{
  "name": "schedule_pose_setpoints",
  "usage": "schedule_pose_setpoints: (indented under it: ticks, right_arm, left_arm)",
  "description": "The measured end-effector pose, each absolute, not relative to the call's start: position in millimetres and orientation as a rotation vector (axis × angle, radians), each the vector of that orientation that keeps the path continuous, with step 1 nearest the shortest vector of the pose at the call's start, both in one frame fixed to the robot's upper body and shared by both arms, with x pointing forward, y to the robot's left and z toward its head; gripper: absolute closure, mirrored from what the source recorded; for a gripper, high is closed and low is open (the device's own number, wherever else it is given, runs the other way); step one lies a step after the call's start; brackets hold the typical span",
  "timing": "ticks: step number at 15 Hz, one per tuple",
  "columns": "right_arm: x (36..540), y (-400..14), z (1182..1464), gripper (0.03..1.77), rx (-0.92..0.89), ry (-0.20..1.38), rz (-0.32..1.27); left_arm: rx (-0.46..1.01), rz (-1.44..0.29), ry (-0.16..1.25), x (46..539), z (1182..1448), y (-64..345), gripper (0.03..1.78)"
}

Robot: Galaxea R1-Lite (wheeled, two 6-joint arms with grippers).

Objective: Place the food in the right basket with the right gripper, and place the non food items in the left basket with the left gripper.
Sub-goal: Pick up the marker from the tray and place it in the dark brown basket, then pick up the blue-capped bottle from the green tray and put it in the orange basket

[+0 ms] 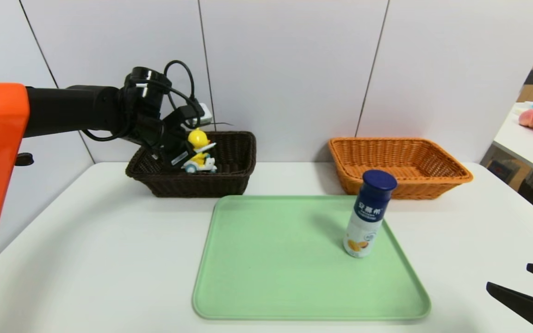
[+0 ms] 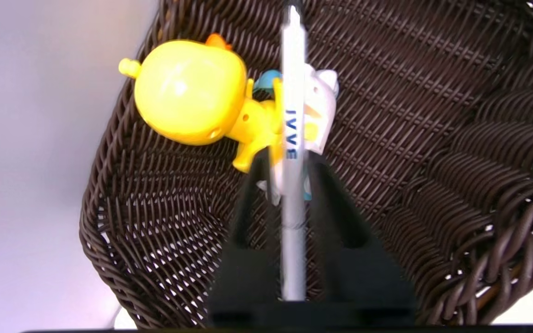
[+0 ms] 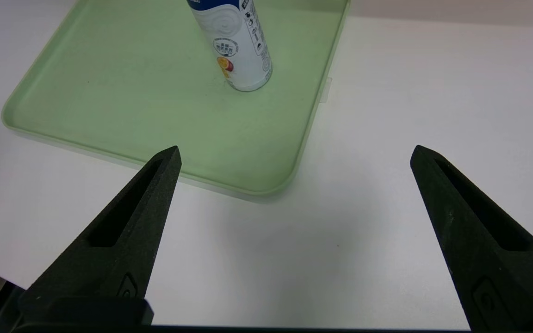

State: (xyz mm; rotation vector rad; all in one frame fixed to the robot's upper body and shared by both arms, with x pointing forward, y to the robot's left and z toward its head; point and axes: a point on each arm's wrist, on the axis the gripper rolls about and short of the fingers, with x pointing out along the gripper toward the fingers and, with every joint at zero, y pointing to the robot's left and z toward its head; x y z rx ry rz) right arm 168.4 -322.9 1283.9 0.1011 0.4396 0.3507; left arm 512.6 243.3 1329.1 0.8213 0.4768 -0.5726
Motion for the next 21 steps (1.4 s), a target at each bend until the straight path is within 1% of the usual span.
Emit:
schedule_pose_setpoints:
  ticks: [2, 4, 6, 8, 11, 13, 15, 18, 21]
  right_arm:
    - [168.4, -322.9, 1284.0, 0.09, 0.101, 0.439, 0.352]
    - [168.4, -322.9, 1284.1, 0.09, 0.101, 0.439, 0.352]
    - [168.3, -322.9, 1284.3, 0.09, 0.101, 0.438, 0.351]
    - [168.1, -322.9, 1284.6, 0.09, 0.102, 0.436, 0.351]
    - [167.4, -323.0, 1284.9, 0.09, 0.1, 0.431, 0.352]
    - [167.0, -322.7, 1284.9, 0.09, 0.099, 0.43, 0.357]
    - [167.0, -322.1, 1284.9, 0.09, 0.094, 0.43, 0.366]
    - [167.8, -321.1, 1286.4, 0.09, 0.093, 0.427, 0.396]
    - [170.1, -320.1, 1289.1, 0.09, 0.088, 0.423, 0.431]
  left_arm:
    - [0.805, -0.568, 0.479, 512.3, 1329.9, 243.0, 1.13]
    - [0.804, -0.569, 0.476, 511.4, 1331.1, 242.2, 0.89]
    - [0.795, -0.575, 0.472, 508.4, 1334.6, 243.1, 0.71]
    - [0.754, -0.569, 0.471, 501.0, 1343.8, 244.2, 0.58]
    - [0.604, -0.553, 0.507, 475.3, 1367.4, 238.1, 0.43]
    - [0.464, -0.551, 0.563, 447.4, 1383.7, 226.9, 0.36]
    - [0.32, -0.528, 0.622, 420.2, 1390.6, 217.6, 0.3]
    - [0.151, -0.484, 0.685, 384.2, 1381.4, 210.9, 0.24]
    - [0.081, -0.493, 0.686, 352.6, 1355.5, 208.3, 0.19]
